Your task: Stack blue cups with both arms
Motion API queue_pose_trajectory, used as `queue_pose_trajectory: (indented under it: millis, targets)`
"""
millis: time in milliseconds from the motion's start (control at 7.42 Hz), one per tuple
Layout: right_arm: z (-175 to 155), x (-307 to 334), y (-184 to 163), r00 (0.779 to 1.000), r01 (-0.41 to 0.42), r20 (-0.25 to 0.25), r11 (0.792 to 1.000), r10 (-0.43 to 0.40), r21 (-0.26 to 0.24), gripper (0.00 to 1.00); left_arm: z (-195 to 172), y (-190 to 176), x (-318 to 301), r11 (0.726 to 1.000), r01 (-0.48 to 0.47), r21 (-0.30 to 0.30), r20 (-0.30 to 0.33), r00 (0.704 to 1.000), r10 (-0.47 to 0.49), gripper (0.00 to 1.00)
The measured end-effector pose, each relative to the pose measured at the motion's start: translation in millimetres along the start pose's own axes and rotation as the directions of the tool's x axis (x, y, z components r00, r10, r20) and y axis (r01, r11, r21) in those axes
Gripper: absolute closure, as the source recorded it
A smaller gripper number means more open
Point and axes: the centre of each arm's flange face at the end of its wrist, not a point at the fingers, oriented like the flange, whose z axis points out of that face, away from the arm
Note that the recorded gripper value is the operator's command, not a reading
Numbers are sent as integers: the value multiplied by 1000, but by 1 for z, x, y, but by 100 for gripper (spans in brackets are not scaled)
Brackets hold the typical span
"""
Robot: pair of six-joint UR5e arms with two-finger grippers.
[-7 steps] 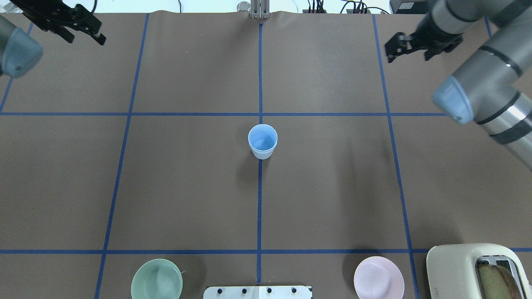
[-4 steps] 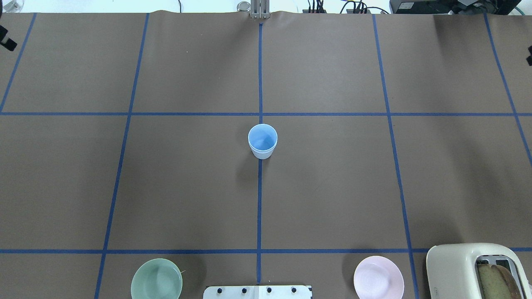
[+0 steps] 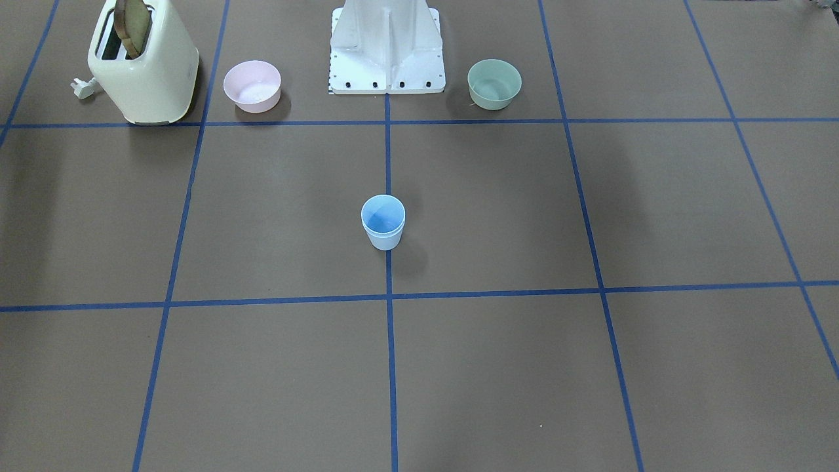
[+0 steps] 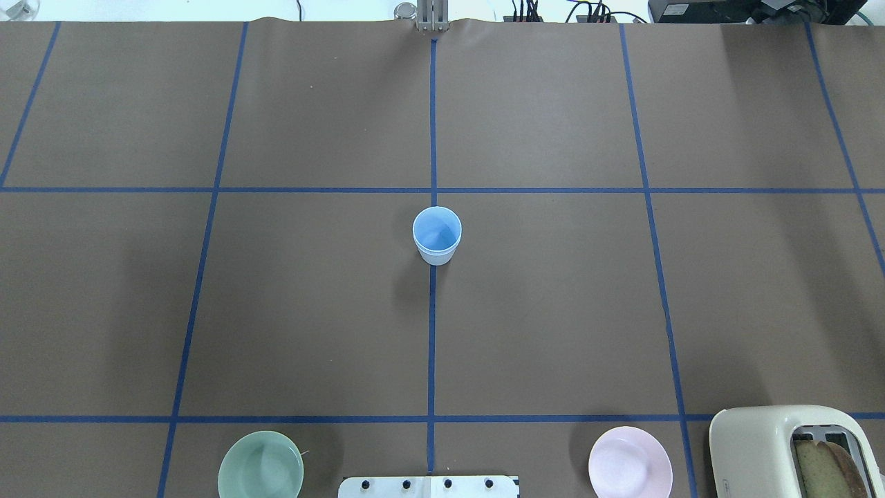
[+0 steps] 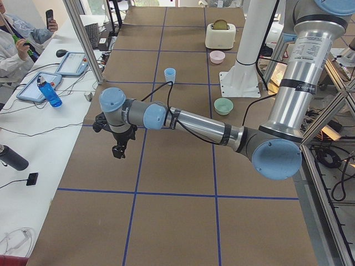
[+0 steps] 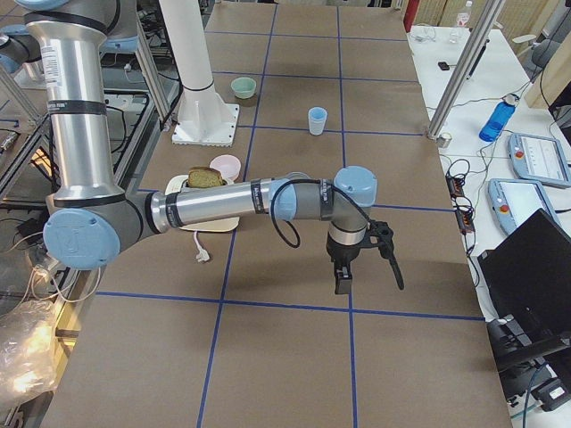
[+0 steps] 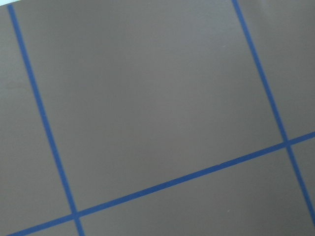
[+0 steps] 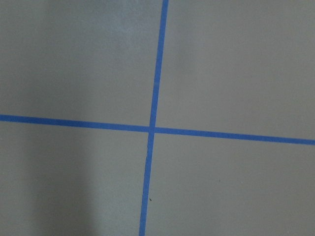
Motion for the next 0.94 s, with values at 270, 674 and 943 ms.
queue_pose_trajectory:
  millis: [270, 674, 943]
  targets:
    - [1, 7, 14, 1000, -9, 26, 1000, 9, -1, 0, 12, 28, -15, 999, 33, -27, 11, 999, -33, 0]
    - [-10, -3, 16, 999, 5, 50, 1000, -6, 22, 0, 18, 40, -20, 998, 53, -41, 13, 999, -52, 0]
    - [-17, -7, 17, 998, 12, 56, 999, -14, 36, 0, 20, 43, -22, 997, 58, -45, 11, 998, -57, 0]
